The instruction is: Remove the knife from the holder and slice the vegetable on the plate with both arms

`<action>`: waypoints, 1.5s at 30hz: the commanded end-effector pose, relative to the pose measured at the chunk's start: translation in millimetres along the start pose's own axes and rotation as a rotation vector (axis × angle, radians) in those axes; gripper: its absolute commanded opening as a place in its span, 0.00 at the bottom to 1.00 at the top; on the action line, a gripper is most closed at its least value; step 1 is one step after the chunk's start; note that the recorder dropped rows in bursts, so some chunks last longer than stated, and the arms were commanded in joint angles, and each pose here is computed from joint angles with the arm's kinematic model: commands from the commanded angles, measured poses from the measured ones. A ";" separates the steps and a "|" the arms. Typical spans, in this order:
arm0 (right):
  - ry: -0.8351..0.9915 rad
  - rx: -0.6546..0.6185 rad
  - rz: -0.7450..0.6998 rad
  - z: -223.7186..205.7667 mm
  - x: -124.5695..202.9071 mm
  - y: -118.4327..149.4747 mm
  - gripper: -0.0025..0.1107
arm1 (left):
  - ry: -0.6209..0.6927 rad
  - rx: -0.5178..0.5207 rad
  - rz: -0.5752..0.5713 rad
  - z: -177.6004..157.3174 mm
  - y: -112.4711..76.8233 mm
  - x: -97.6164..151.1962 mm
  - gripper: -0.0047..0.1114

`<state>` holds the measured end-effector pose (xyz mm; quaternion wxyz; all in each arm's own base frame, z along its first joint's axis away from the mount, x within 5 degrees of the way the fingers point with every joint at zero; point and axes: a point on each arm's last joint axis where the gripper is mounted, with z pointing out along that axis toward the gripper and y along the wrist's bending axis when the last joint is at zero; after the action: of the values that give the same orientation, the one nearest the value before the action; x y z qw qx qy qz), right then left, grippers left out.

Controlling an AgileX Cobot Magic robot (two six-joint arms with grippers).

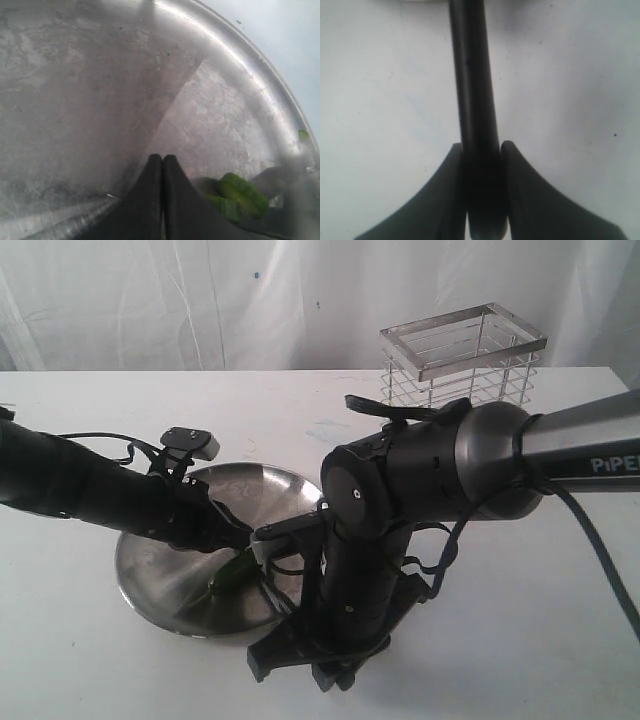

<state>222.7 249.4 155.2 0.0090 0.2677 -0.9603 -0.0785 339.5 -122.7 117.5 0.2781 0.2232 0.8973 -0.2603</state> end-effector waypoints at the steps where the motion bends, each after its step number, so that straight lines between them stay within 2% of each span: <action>1: 0.113 0.043 0.008 -2.8 11.1 -5.8 0.02 | 0.128 -0.060 0.051 8.8 10.1 27.0 0.04; 6: 0.189 0.055 0.009 -4.5 18.1 -6.8 0.02 | 0.128 -0.060 0.051 8.8 10.1 27.0 0.04; 11: 0.173 0.051 0.007 -9.3 18.1 -6.0 0.02 | 0.120 -0.057 0.048 8.4 9.7 25.0 0.04; 14: 0.155 0.046 0.005 -13.7 18.1 -5.4 0.02 | 0.079 -0.063 0.047 2.7 7.5 13.6 0.04; 20: 0.138 0.046 0.000 -18.8 18.6 -5.1 0.02 | -0.063 -0.072 0.018 -26.5 -6.0 -24.2 0.04; 26: 0.117 0.045 -0.002 -18.4 16.6 -5.0 0.02 | -0.162 -0.050 -0.017 -46.4 -17.9 -40.9 0.04; 33: 0.097 0.040 -0.001 -18.2 14.9 -4.6 0.02 | -0.158 0.112 0.025 -48.6 -33.9 -40.6 0.04; 40: 0.107 0.040 0.000 -18.3 15.7 -4.6 0.02 | -0.061 0.124 0.034 -35.2 -29.0 -19.7 0.04; 45: 0.107 0.040 0.000 -18.3 15.7 -4.6 0.02 | -0.057 0.120 0.019 -31.4 -26.7 -17.9 0.04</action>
<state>212.1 238.0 169.1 0.0574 0.2734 -0.9590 -0.0484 328.1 -128.1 160.8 0.2953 0.2422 0.8711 -0.3088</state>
